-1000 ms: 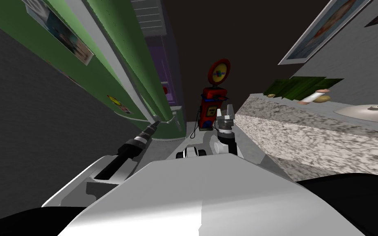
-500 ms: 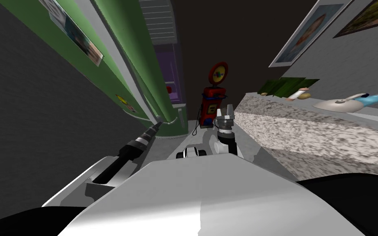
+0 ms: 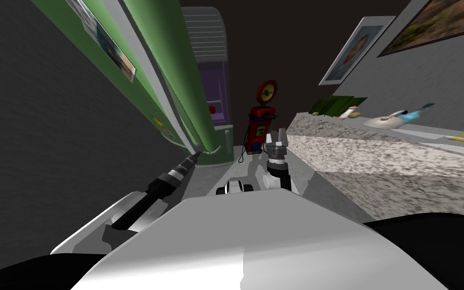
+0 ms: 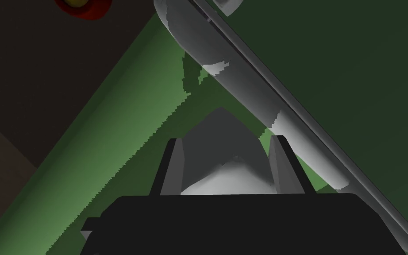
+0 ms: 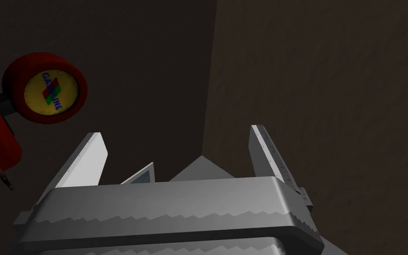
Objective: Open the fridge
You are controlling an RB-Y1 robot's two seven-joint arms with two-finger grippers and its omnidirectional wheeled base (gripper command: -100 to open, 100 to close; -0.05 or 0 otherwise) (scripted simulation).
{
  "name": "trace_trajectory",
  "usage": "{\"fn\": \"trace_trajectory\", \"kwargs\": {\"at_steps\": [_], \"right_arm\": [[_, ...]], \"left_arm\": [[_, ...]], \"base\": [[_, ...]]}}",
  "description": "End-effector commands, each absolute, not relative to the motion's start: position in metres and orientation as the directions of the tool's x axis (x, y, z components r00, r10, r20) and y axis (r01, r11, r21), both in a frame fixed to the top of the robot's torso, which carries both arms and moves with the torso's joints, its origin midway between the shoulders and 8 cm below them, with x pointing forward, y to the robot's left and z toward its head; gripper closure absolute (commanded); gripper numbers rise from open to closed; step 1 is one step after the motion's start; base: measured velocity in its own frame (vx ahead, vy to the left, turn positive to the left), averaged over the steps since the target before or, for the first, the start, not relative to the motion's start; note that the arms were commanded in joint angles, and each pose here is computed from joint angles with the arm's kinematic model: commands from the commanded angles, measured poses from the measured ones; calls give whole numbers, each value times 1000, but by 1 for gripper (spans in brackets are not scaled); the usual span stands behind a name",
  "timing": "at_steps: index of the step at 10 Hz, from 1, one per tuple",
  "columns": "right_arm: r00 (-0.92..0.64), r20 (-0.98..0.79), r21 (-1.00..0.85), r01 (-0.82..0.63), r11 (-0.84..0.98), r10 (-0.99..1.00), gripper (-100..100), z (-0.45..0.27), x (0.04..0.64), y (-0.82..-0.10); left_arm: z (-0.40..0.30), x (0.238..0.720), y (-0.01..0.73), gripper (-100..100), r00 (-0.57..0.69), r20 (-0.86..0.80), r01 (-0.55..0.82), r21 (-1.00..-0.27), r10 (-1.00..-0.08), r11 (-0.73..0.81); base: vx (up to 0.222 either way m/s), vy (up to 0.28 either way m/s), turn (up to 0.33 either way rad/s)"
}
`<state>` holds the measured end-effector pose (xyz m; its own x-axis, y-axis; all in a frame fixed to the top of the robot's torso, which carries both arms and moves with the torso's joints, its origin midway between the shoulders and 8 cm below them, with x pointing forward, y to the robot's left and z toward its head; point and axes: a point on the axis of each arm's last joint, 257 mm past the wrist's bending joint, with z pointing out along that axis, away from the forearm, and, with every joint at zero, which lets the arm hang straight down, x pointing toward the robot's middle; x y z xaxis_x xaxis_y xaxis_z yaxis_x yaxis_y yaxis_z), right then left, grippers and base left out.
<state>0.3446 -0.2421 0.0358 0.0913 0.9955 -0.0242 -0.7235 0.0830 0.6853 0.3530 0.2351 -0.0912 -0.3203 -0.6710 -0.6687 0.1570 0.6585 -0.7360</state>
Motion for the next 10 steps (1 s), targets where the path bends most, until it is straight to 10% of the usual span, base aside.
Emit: {"fn": "trace_trajectory", "kwargs": {"at_steps": [1,10], "right_arm": [[91,-24,685,-724,83,996,0,36,345,-242],[91,-24,685,-723,83,996,0,36,345,-242]], "left_arm": [[-77,353,228,100,-322,-683,209,-726,-655,655],[-86,333,196,100,-434,-672,289,-734,-599,615]], "base": [[-182,216,-75],[-144,214,-78]]}}
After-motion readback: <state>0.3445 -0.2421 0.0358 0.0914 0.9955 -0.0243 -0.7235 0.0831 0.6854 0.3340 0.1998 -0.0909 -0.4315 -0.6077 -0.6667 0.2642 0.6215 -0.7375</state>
